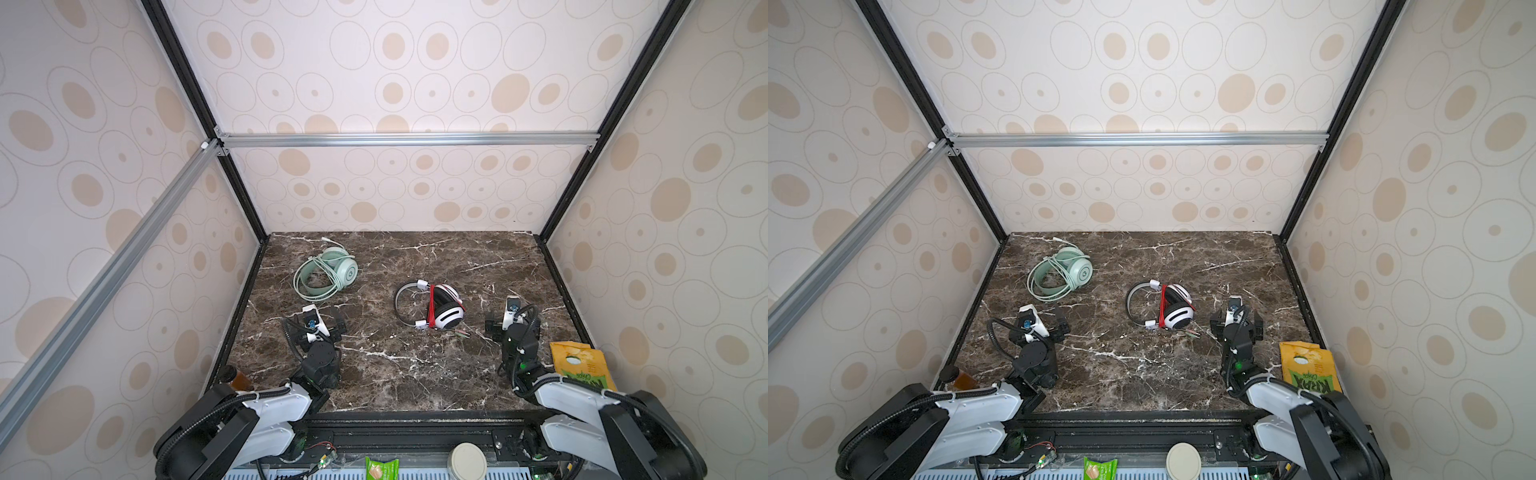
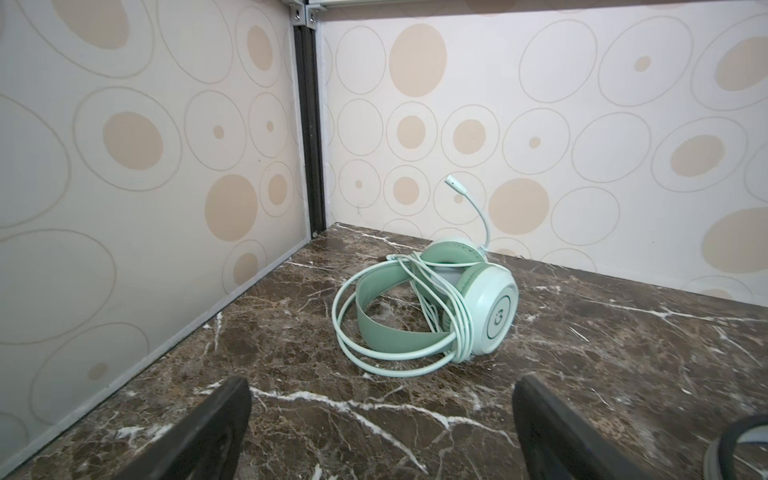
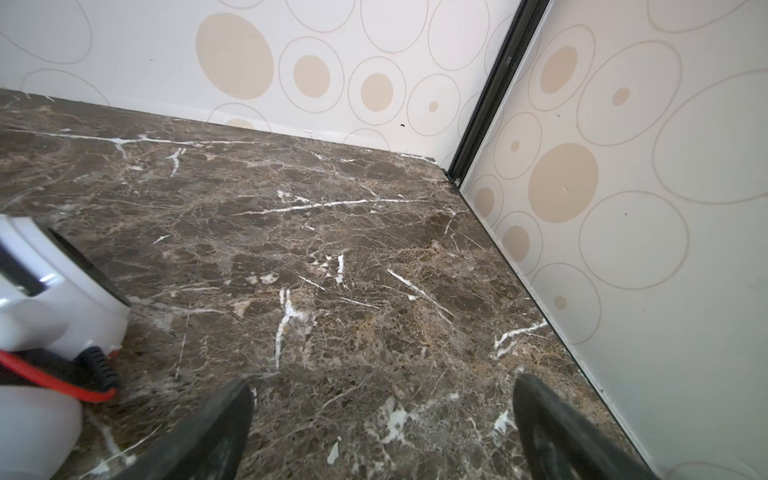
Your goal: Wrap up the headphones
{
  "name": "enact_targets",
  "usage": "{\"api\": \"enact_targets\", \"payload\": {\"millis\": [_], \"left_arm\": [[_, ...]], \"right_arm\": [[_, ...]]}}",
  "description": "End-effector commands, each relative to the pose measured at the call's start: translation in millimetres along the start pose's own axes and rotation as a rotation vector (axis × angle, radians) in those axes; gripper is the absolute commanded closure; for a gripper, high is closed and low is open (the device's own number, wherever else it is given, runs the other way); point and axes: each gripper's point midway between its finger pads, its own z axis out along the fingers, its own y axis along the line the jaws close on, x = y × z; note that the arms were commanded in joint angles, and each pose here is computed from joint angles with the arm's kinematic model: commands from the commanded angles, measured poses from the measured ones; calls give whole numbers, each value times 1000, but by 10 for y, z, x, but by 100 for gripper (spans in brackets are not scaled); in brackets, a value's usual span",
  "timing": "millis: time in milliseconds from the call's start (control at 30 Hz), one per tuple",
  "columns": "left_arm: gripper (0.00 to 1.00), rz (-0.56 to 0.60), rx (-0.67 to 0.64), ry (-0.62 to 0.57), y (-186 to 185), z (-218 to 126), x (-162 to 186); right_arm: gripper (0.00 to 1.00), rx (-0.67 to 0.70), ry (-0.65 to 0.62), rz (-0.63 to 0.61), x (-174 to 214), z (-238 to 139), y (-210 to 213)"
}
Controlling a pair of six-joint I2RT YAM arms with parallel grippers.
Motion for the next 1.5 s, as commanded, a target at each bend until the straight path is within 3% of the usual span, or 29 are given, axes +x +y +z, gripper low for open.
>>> {"api": "enact_targets", "payload": {"millis": [0,100,200,333,467,633,800,1100,1467], "left_arm": [[2,-60,-104,-75,189,3,-205],[2,-64,-119,-93,236,-10,-231],[2,-43,-123,-106,255,-20,-268],[2,43,-159,-119,310,-22,-319],[2,76,-181,-159,415,-80,-375],[2,227,-249,-110,446,51,-216],[2,202,-329,-76,653,192,-16],[2,38,-323,-113,1014,302,39],[2,192,-115,-33,520,631,169]], "right_arm": [[0,9,-112,86,-207,52,-41],[6,-27,-95,64,-143,130,55],[5,-14,-84,59,-117,184,68],[12,-15,-92,75,-14,264,15],[6,3,-110,69,-15,304,12],[3,-5,-48,55,11,369,50],[2,-7,-44,54,16,374,54],[2,-53,-81,41,20,329,119],[0,-91,-85,22,70,380,209]]}}
